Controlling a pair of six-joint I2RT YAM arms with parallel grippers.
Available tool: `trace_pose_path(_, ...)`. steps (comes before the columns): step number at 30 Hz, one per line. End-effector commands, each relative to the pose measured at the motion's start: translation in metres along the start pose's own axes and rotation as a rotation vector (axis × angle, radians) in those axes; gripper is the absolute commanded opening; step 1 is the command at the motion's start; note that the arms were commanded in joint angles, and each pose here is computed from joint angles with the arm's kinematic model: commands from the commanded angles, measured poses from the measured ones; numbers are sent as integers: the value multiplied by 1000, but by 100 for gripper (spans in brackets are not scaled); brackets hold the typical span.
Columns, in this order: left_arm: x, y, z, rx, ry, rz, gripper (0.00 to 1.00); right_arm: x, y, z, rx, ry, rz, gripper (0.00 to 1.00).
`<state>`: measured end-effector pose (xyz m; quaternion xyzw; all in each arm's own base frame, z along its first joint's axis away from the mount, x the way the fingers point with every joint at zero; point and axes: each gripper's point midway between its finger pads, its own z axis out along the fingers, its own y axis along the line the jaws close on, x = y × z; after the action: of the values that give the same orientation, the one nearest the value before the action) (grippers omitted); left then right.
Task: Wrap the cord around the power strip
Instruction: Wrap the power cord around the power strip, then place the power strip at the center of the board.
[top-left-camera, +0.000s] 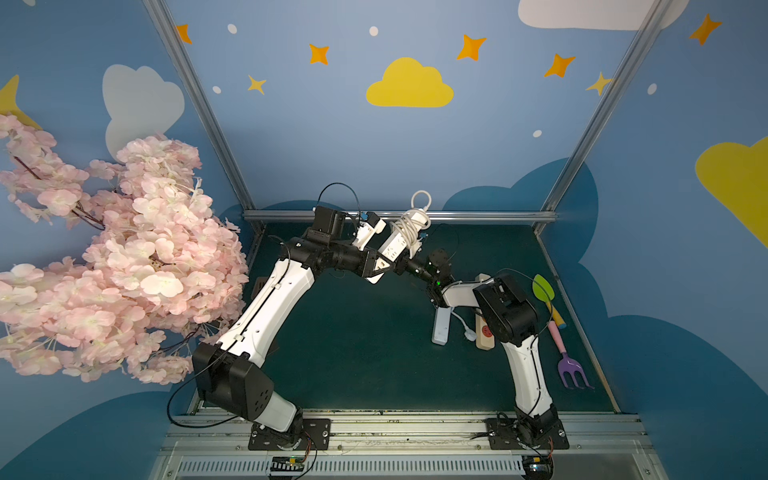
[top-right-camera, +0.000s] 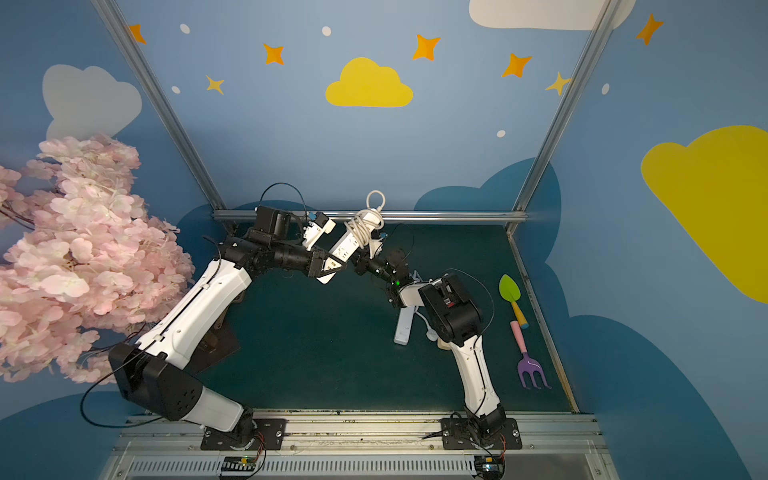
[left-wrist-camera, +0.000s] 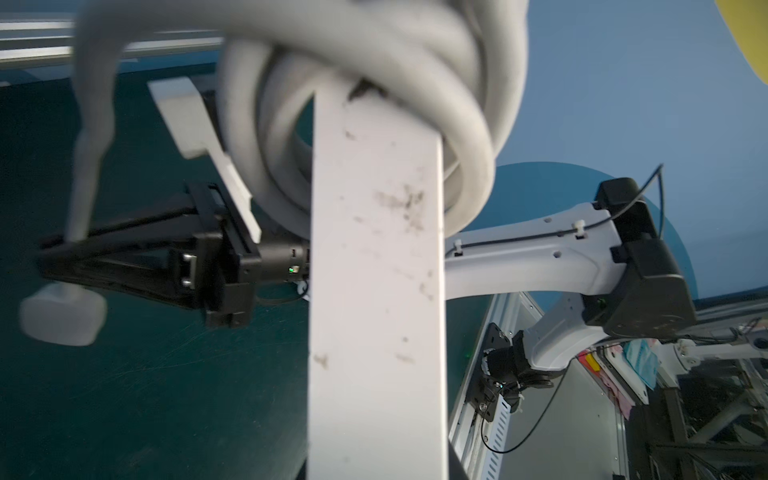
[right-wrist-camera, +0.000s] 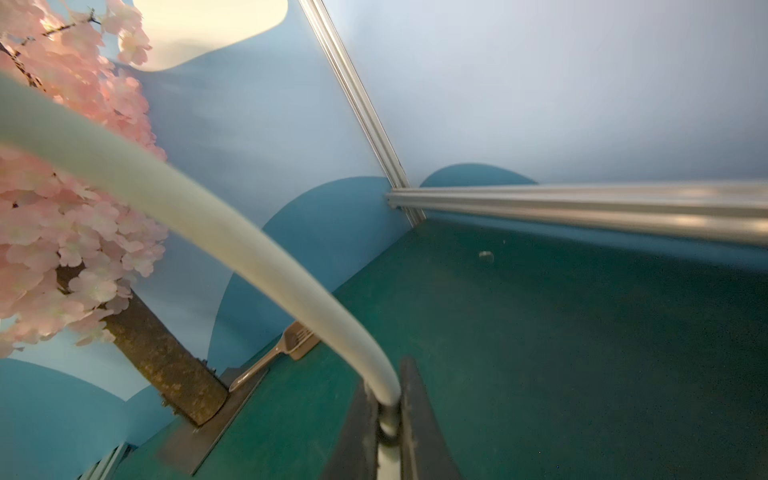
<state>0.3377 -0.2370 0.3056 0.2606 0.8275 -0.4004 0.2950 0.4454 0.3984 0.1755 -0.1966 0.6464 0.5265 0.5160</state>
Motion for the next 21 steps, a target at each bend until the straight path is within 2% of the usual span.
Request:
trace_pose_path(1,-28,29,-14,-165,-83,136,3,5,18,-21,27,38,58,0)
trace_pose_path(7,-18,117,-12,-519,-46,162,3,43,56,-69,69,215,64,0)
trace_pose_path(10,-5,154,-6,-681,-45,170,3,49,79,-83,58,289,42,0)
trace_pose_path(13,17,181,4,-827,-21,196,3,42,101,-89,12,310,76,0)
trace_pose_path(16,42,194,22,-918,27,234,3,20,128,-93,-70,276,144,0)
trace_pose_path(18,56,194,35,-932,71,255,3,3,142,-98,-99,257,142,0)
trace_pose_path(20,65,189,47,-898,119,275,3,-3,148,-103,-77,300,72,0)
trace_pose_path(21,71,183,54,-861,156,291,3,-7,149,-108,-42,339,-9,0)
